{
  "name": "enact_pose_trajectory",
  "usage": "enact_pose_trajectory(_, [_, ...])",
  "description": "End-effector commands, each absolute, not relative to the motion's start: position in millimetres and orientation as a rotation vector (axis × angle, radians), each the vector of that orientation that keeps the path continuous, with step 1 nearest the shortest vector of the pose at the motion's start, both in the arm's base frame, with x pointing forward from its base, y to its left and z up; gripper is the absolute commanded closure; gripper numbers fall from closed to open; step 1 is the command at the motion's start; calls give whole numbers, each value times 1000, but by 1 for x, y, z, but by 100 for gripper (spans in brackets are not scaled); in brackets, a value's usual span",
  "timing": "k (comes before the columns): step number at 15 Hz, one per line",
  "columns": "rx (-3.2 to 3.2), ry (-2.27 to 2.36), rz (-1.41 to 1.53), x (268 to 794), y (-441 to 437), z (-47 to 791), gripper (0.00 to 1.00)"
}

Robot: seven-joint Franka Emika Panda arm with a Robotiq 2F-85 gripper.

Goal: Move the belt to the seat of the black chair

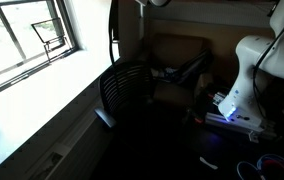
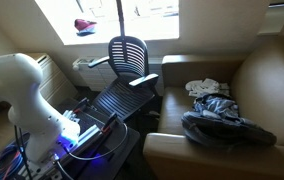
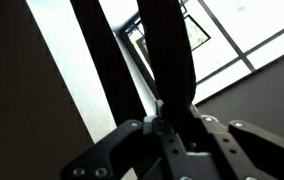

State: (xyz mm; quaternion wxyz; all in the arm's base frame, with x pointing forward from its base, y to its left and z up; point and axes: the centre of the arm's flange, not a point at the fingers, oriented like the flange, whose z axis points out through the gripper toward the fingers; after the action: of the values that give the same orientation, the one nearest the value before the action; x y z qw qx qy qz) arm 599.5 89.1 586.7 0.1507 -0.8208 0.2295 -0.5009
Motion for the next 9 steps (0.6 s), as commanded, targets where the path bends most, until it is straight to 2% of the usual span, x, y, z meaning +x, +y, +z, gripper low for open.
enact_pose_trajectory(1, [-2342,697,-1426,543,116,653,95])
enact_pose_trajectory(4, [-2535,781,-1353,517,133,684,95])
enact_pose_trajectory(7, [-2715,828,-1209,482,158,652,95])
enact_pose_trajectory(9, [-2825,836,-1060,477,167,613,95])
